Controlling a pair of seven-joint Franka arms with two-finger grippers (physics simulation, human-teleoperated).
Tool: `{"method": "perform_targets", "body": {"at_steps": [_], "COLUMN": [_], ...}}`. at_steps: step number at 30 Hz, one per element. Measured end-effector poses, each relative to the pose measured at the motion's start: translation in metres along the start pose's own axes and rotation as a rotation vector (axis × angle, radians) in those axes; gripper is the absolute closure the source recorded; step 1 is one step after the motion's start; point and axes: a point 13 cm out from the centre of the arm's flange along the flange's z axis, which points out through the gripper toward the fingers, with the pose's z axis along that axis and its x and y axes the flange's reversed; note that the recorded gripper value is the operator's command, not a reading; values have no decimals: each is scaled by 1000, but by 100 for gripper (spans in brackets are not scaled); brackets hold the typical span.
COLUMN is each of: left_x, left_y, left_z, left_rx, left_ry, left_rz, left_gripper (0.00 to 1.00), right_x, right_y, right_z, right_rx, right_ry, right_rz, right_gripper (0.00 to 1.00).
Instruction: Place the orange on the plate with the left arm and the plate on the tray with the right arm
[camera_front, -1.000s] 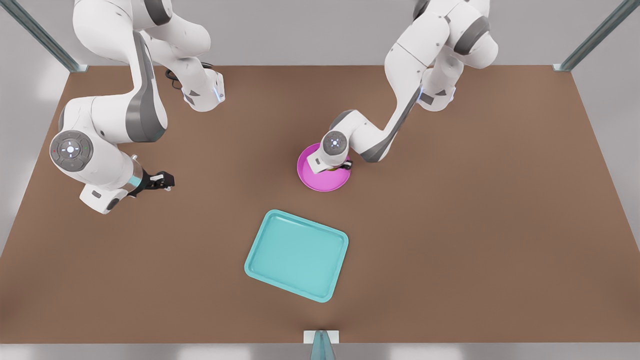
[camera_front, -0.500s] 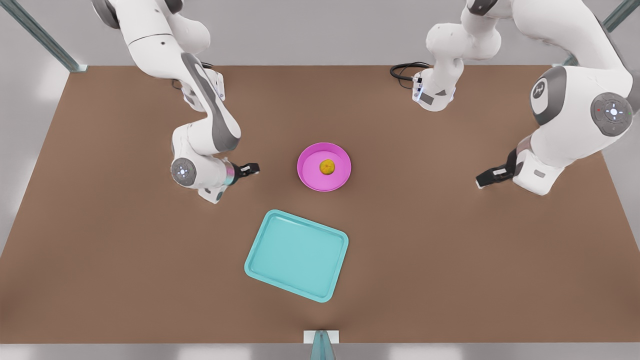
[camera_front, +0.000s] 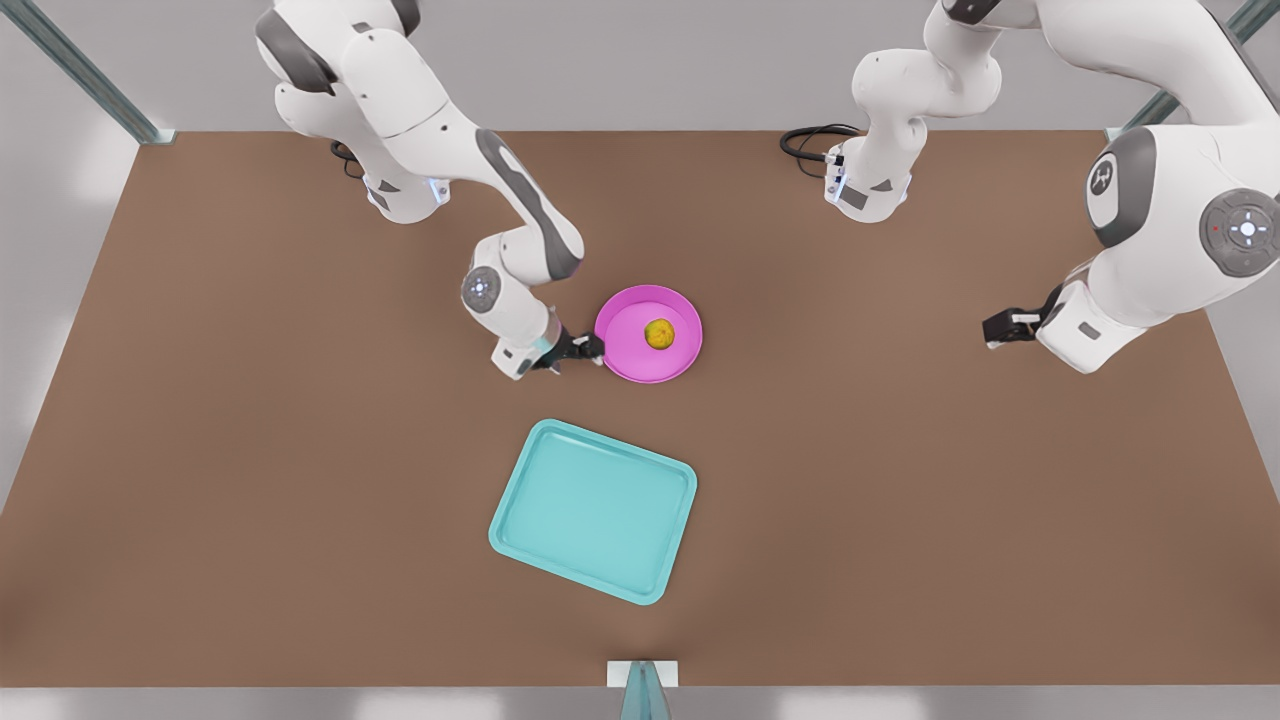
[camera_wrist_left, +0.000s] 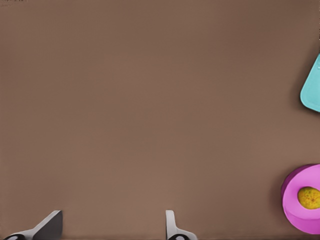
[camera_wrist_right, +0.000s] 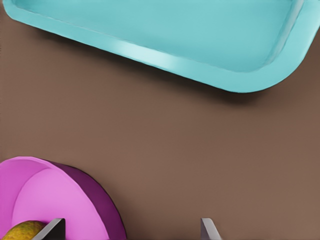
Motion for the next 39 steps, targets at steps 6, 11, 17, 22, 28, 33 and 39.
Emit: {"method": "perform_targets", "body": {"at_steps": [6, 11, 17, 22, 28, 33, 39], "left_x": [3, 4, 5, 5, 5, 5, 5], "left_y": [1, 1, 2, 2, 2, 2, 1], "left_z": [2, 2, 1, 1, 2, 2, 0], "left_rx": [-1, -1, 0, 0, 0, 0, 0], "left_ry": [12, 17, 16, 15, 16, 15, 13], "left_rz": [63, 102, 137, 158, 178, 189, 200], "left_gripper": [0, 0, 0, 0, 0, 0, 0], "right_x": [17, 33, 49, 55, 53, 51, 47], "right_y": [18, 13, 14, 17, 19, 19, 16], "right_z": [6, 18, 39, 53, 52, 52, 55], "right_rx": [3, 22, 41, 49, 45, 44, 46], "right_ry": [-31, -21, -2, 5, -2, -3, 0], "right_rz": [-20, -18, -28, -33, -31, -31, -22], "right_gripper": [0, 0, 0, 0, 33, 47, 74]}}
